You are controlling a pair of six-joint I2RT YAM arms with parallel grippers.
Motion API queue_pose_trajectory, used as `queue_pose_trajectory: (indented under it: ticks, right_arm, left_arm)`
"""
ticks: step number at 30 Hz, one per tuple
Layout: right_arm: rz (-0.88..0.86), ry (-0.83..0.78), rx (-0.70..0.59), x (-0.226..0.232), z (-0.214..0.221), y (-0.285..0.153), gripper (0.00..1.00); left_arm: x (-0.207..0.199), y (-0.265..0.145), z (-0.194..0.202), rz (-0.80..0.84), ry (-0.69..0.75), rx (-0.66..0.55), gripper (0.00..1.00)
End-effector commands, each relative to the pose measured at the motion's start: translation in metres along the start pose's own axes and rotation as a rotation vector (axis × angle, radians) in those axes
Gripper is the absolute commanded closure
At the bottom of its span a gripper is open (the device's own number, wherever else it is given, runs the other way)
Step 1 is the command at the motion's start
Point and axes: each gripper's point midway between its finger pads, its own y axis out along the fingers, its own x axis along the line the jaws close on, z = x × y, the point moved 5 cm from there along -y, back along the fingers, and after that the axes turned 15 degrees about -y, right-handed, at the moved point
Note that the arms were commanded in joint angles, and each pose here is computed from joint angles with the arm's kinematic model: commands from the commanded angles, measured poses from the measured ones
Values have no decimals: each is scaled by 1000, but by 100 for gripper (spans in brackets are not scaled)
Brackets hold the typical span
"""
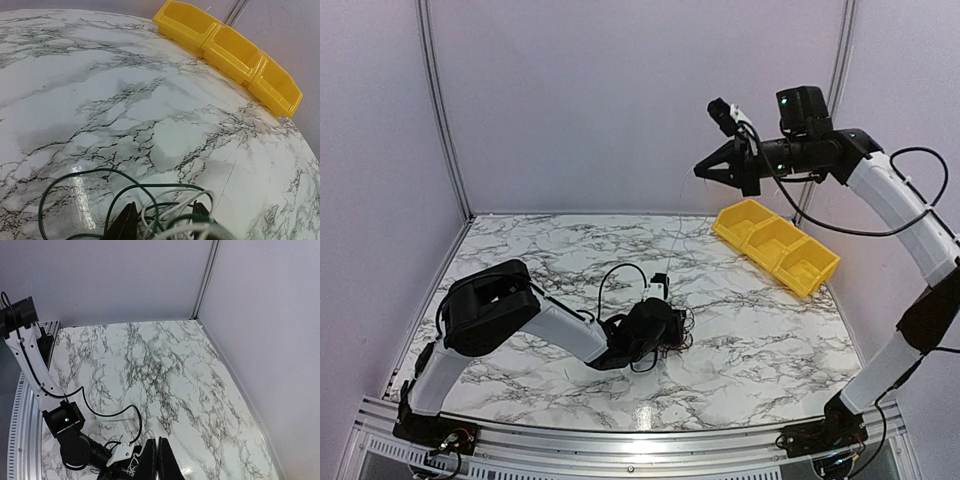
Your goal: Untangle the cables
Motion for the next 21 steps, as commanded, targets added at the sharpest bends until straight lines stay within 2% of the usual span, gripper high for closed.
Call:
queue_pose_trajectory:
  ticks: [1, 6, 9, 12, 16, 19, 21]
  right_arm:
    - [44, -75, -121, 6, -59, -42, 100]
    - [109, -115, -135, 3, -77, -59, 100]
    - [130, -112, -121, 0, -73, -60, 100]
    - [168, -95, -115, -8, -68, -64, 100]
    - [331, -187, -147, -24, -102, -107, 100]
    - [444, -253, -168, -31, -124, -140, 100]
    - [498, -273, -174, -34, -132, -154, 100]
  left_arm:
    - [30, 1, 26, -85, 55, 61, 62]
    - [32, 2, 28, -88, 57, 65, 63]
    - [32, 2, 28, -89, 55, 64, 63]
    - [32, 2, 28, -84, 53, 70, 68]
    - [33, 3, 31, -81, 54, 80, 69]
    - [29, 3, 32, -58, 66, 93, 82]
    - [29, 3, 32, -55, 68, 95, 84]
